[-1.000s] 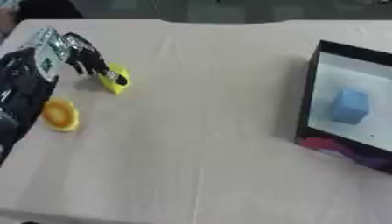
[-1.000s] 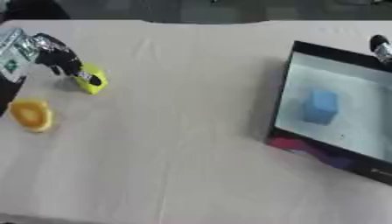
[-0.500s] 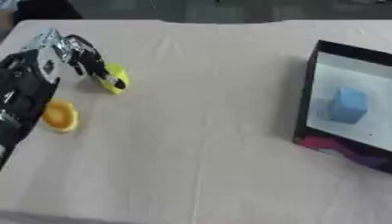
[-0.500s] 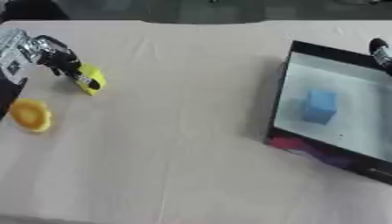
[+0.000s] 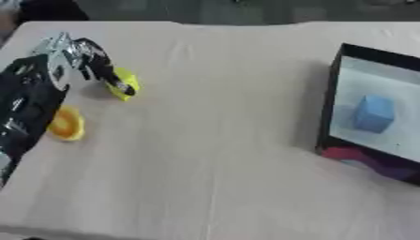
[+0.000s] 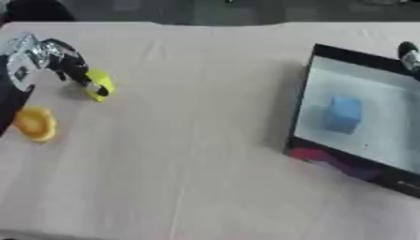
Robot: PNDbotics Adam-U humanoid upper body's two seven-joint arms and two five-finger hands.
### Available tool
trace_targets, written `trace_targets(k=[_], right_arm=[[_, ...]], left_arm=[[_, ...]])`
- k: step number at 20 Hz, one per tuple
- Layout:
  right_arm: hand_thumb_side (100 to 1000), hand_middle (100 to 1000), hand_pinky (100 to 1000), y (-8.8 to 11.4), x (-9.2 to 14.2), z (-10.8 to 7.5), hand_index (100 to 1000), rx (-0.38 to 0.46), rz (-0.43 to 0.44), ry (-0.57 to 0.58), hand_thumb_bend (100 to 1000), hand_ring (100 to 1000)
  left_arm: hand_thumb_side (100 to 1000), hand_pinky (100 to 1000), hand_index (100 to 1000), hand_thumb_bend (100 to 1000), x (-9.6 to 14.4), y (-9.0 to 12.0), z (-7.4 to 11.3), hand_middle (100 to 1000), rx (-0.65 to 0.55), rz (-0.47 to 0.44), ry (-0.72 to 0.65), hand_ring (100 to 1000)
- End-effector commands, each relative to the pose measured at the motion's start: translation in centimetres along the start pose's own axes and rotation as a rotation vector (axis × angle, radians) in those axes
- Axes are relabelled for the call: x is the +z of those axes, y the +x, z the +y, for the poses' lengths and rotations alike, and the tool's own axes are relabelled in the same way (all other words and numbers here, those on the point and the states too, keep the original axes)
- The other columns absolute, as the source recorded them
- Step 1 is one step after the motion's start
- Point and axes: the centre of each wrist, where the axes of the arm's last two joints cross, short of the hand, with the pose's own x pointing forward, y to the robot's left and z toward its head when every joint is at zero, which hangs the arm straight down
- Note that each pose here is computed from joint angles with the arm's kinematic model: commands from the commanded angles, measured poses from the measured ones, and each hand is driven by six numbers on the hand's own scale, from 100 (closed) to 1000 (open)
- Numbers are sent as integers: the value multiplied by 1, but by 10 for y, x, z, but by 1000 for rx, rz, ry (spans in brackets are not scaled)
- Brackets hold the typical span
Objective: Pick up the objects with one hand, pass them to the other hand, and then place them into the box on the other side of the table.
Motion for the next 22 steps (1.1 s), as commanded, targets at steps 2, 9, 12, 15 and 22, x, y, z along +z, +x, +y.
trace_targets(k=[2,9,12,15,22], right_arm=[[525,897,952,6,-2,-7,895,14,-23,-15,275,1000],[526,897,952,5,-2,-7,896,14,-19,-17,272,1000],[522,898,952,5,-2,-8,896,13,-19,-15,279,1000],[520,897,952,4,-2,-8,896,13,-17,-14,285,1000],[518,897,953,2,-2,-8,896,18,-16,-14,287,1000]], left_arm=[[334,871,648,574,4,2,5,748,-16,14,4,861],[244,862,591,511,4,5,5,736,-47,31,3,856],[206,859,584,460,4,6,6,731,-57,33,2,854],[175,853,572,388,7,9,7,722,-60,29,11,850],[100,839,540,332,24,16,20,706,-80,15,80,841]])
